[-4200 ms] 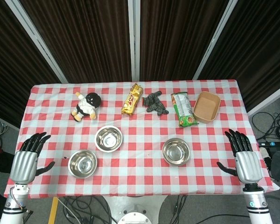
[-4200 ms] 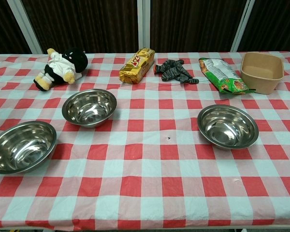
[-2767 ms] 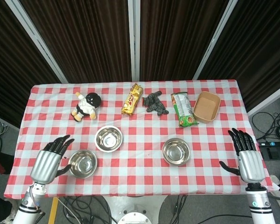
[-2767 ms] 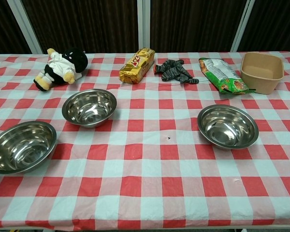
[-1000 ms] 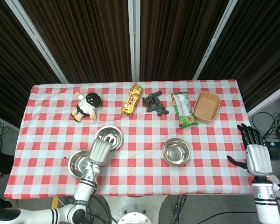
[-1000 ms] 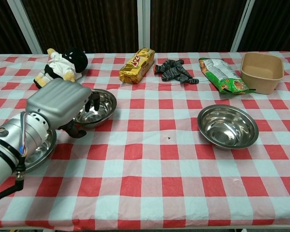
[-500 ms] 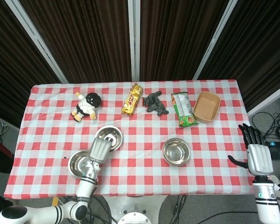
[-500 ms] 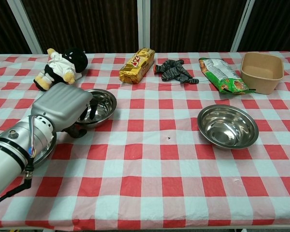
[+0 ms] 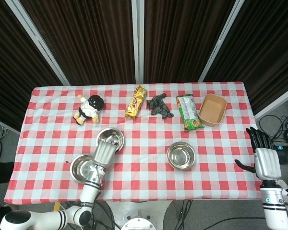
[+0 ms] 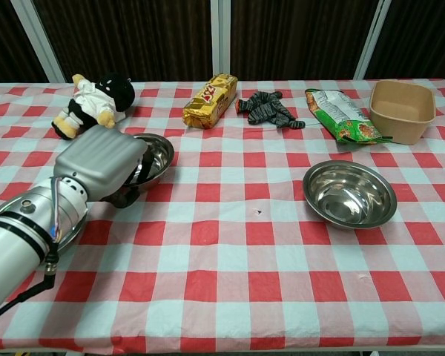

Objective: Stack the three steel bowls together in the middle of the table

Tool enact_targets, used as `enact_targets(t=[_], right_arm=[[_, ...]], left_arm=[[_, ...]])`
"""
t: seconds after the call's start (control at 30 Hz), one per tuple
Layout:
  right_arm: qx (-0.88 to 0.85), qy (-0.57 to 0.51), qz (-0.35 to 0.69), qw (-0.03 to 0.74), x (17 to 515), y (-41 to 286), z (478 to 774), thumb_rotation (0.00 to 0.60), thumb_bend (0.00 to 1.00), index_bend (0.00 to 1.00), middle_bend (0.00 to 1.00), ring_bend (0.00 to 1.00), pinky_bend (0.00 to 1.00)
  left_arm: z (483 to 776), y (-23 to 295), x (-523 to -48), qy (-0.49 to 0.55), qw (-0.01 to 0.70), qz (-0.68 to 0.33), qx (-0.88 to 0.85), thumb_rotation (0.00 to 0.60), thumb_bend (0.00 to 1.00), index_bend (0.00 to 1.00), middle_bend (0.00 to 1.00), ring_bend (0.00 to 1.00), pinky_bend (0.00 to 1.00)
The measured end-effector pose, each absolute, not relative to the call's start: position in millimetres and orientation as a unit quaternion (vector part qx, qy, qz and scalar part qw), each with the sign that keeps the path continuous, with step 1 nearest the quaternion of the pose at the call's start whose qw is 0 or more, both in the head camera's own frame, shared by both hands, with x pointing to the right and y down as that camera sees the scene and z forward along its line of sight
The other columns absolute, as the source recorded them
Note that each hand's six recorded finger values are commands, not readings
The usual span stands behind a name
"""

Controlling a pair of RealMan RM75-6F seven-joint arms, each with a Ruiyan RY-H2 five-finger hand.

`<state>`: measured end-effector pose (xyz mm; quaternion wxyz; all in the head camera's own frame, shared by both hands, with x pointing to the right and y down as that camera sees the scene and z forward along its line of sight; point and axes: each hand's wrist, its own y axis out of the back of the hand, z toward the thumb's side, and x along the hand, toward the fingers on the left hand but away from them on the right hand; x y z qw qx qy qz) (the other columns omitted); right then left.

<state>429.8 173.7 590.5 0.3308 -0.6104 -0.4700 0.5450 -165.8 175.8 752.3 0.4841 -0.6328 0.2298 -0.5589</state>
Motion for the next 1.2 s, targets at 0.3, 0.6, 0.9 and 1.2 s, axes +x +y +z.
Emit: enact_targets(t=[0.3, 0.6, 0.9, 1.2], right_arm=[[-0.612, -0.472, 0.542, 0.332, 428.1, 172.2, 589.5, 0.6, 0.05, 0.03, 0.05, 0.0, 0.03], [-0.611, -0.474, 0.54, 0.331, 428.2, 172.0, 588.2, 0.6, 0.05, 0.03, 0.05, 0.0, 0.03], [-0.611, -0.478, 0.537, 0.331, 429.1, 171.7, 586.7, 0.6, 0.05, 0.03, 0.05, 0.0, 0.03], [-0.611, -0.479, 0.537, 0.329, 431.5, 172.7, 587.6, 0.6, 0.05, 0.03, 0.05, 0.0, 0.03]], left_arm=[[740.5, 181.6, -156.4, 0.228, 0.501, -0.536, -0.639, 0.6, 0.37, 0.66, 0.75, 0.9, 0.93], [726.0, 195.8, -123.8, 0.196, 0.533, -0.494, -0.658, 0.6, 0.37, 0.66, 0.75, 0.9, 0.93], [726.7, 207.2, -96.1, 0.165, 0.549, -0.47, -0.671, 0.6, 0.37, 0.66, 0.75, 0.9, 0.93], [729.5, 214.1, -97.4, 0.153, 0.554, -0.465, -0.673, 0.6, 0.34, 0.59, 0.67, 0.89, 0.92]])
